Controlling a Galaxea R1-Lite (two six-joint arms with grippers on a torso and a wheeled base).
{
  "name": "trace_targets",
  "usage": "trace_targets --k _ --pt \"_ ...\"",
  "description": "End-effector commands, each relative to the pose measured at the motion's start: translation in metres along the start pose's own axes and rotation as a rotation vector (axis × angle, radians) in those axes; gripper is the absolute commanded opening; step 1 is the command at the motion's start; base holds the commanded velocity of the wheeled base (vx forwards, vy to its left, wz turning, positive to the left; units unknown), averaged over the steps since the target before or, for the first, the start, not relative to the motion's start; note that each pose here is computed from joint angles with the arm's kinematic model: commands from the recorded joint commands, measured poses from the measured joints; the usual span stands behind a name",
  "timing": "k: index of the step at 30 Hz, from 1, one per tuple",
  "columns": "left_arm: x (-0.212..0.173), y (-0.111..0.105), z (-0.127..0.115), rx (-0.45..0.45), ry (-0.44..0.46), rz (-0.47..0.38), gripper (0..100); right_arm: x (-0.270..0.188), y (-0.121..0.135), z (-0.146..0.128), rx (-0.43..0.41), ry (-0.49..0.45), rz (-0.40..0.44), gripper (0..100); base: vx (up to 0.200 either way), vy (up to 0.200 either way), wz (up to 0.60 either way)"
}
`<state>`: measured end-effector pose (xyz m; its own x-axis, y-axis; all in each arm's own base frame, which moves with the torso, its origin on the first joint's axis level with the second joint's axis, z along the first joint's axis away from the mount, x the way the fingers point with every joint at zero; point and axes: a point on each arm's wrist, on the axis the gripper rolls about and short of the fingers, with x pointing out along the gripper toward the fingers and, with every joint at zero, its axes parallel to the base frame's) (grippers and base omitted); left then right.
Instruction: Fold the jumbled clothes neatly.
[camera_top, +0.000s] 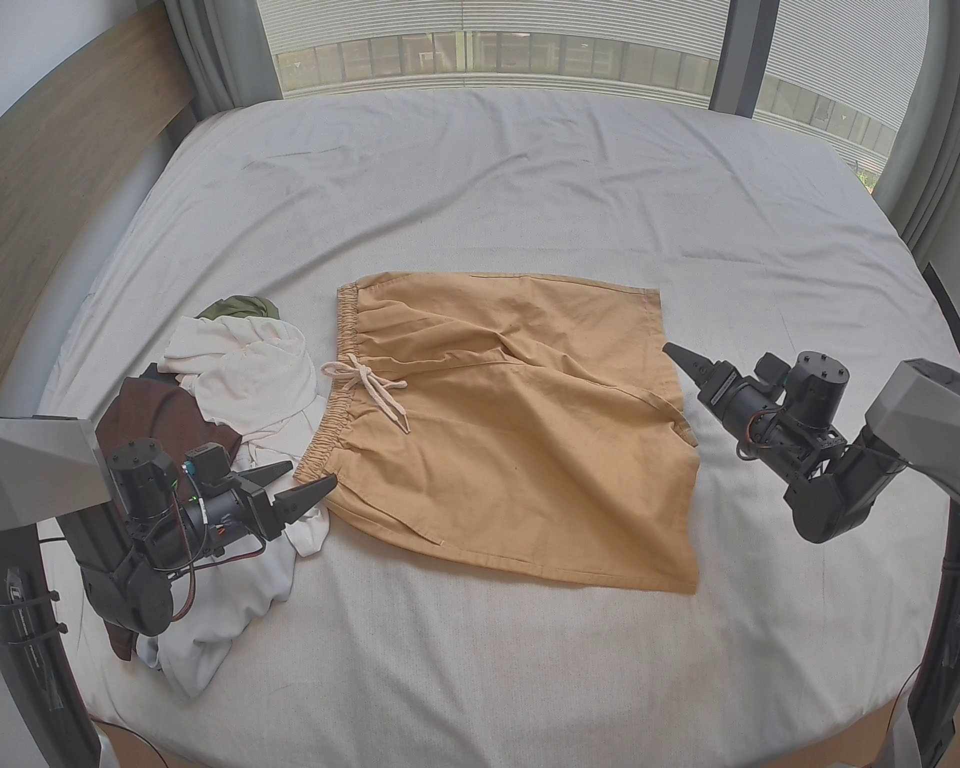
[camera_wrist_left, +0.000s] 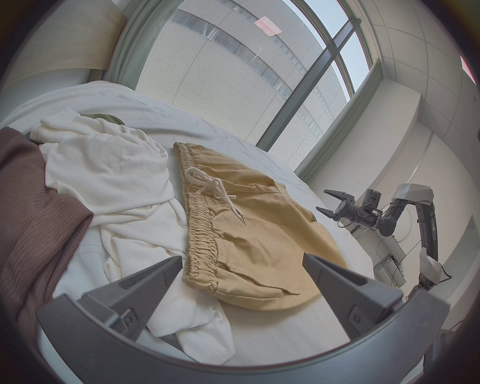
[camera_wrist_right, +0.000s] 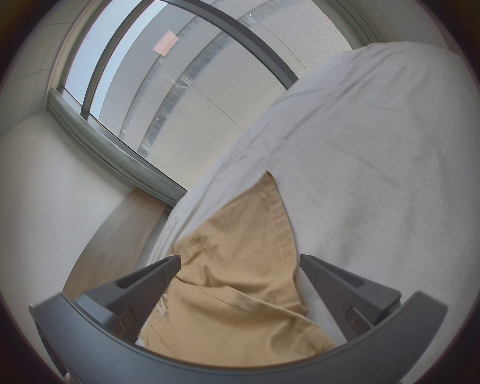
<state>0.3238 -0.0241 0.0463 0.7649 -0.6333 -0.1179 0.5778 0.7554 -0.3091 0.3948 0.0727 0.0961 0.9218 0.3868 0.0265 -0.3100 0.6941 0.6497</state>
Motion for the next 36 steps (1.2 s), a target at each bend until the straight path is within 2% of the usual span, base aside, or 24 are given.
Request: trace_targets --k 1,6,9,15,22,32,36 --pt "0.000 0.002 -0.003 -0.011 0.009 0.002 100 -0.020 0.028 0.025 -0.010 -0.051 0.047 100 0.000 0.000 0.00" --pt "0.004 0.003 -0.007 -0.035 0.018 0.005 100 -0.035 0.042 0.012 -0.024 0.000 0.057 100 0.000 0.000 0.00" --pt "0.007 -0.001 -0.008 -0.106 0.018 0.000 100 -0.039 0.050 -0.003 -0.057 0.045 0.070 100 0.000 0.000 0.00" --pt "0.017 -0.001 -0.007 -0.184 -0.003 0.019 100 -0.041 0.059 -0.011 -0.068 0.038 0.113 100 0.000 0.000 0.00" --pt "0.020 0.004 -0.010 -0.195 -0.005 0.053 100 -0.041 0.055 -0.009 -0.067 0.032 0.106 100 0.000 0.000 0.00" --pt "0.025 0.005 -0.014 -0.199 0.001 0.048 100 -0.041 0.056 -0.010 -0.068 0.033 0.109 100 0.000 0.000 0.00" --pt "0.028 0.009 -0.017 -0.201 -0.006 0.077 100 -0.041 0.057 -0.011 -0.066 0.036 0.111 100 0.000 0.000 0.00"
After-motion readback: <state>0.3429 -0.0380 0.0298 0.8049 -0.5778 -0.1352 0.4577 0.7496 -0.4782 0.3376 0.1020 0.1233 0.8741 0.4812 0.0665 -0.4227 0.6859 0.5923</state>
